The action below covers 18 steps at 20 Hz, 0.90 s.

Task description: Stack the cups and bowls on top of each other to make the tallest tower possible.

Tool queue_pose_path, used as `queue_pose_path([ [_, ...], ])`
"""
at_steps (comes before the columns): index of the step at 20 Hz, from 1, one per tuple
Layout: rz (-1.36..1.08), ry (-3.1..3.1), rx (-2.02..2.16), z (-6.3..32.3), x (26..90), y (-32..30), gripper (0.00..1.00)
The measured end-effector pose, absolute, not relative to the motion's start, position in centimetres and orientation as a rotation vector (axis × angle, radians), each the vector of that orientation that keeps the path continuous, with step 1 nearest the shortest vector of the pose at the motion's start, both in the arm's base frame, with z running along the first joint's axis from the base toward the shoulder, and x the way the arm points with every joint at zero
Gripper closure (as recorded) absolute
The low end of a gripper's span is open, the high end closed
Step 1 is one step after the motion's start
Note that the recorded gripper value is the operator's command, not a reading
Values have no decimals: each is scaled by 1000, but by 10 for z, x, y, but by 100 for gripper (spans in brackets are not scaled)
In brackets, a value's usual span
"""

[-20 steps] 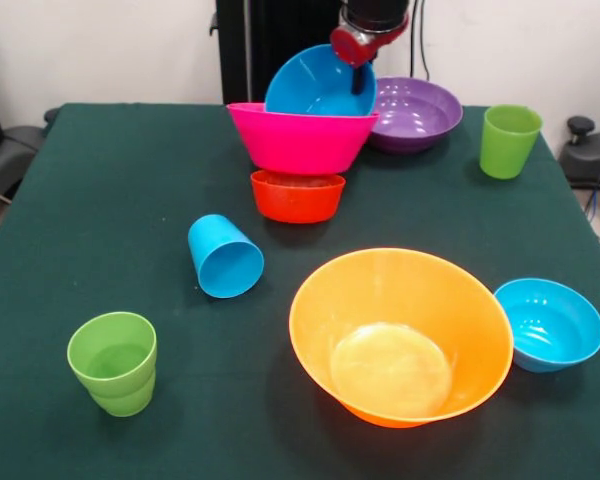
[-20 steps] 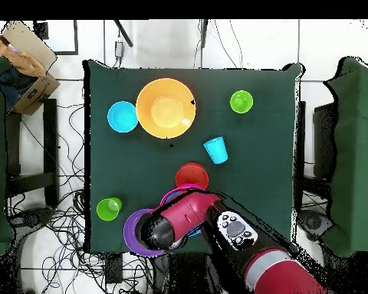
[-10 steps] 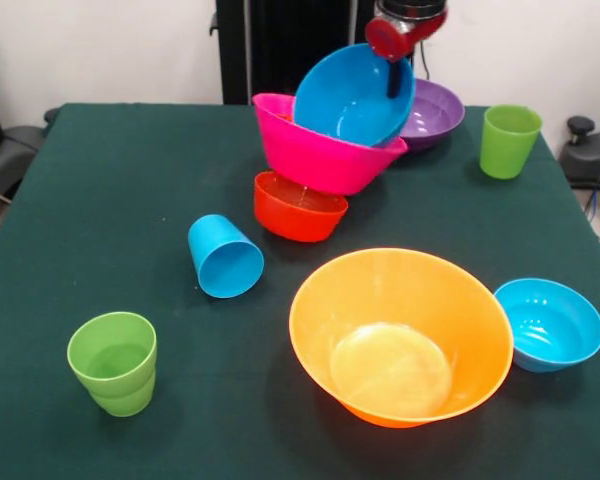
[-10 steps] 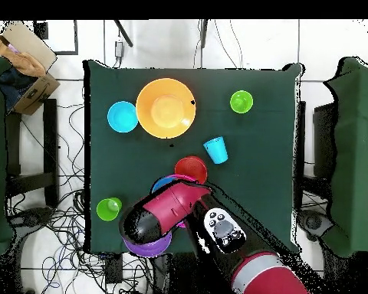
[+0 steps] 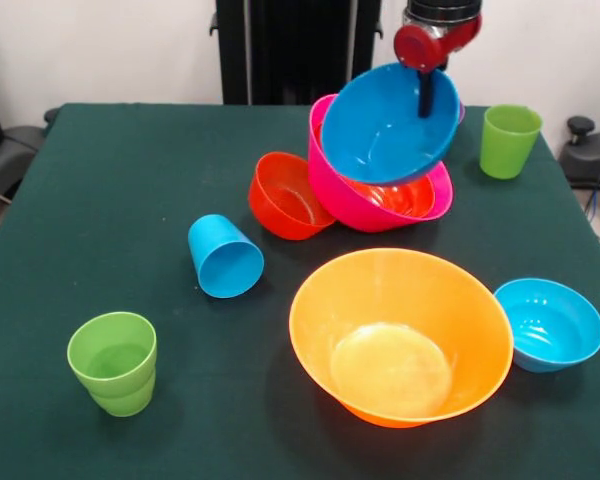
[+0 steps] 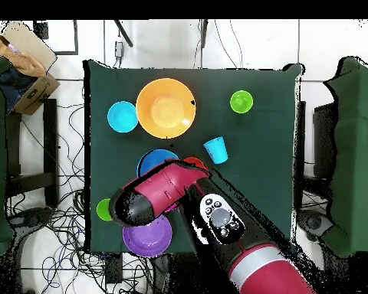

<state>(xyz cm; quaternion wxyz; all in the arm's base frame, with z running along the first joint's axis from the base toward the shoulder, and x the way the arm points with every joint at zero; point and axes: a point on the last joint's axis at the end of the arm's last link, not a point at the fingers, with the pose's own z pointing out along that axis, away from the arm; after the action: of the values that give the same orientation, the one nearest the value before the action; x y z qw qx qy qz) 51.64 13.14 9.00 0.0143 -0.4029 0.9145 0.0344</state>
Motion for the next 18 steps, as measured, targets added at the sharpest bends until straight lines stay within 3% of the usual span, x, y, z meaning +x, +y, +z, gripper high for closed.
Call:
queue_pose_path([
  [9,109,2821,-1204,97,539,124,100],
  [10,108,2814,-1206,98,541,126,0],
  [18,102,2790,-1225,100,546,131,0],
])
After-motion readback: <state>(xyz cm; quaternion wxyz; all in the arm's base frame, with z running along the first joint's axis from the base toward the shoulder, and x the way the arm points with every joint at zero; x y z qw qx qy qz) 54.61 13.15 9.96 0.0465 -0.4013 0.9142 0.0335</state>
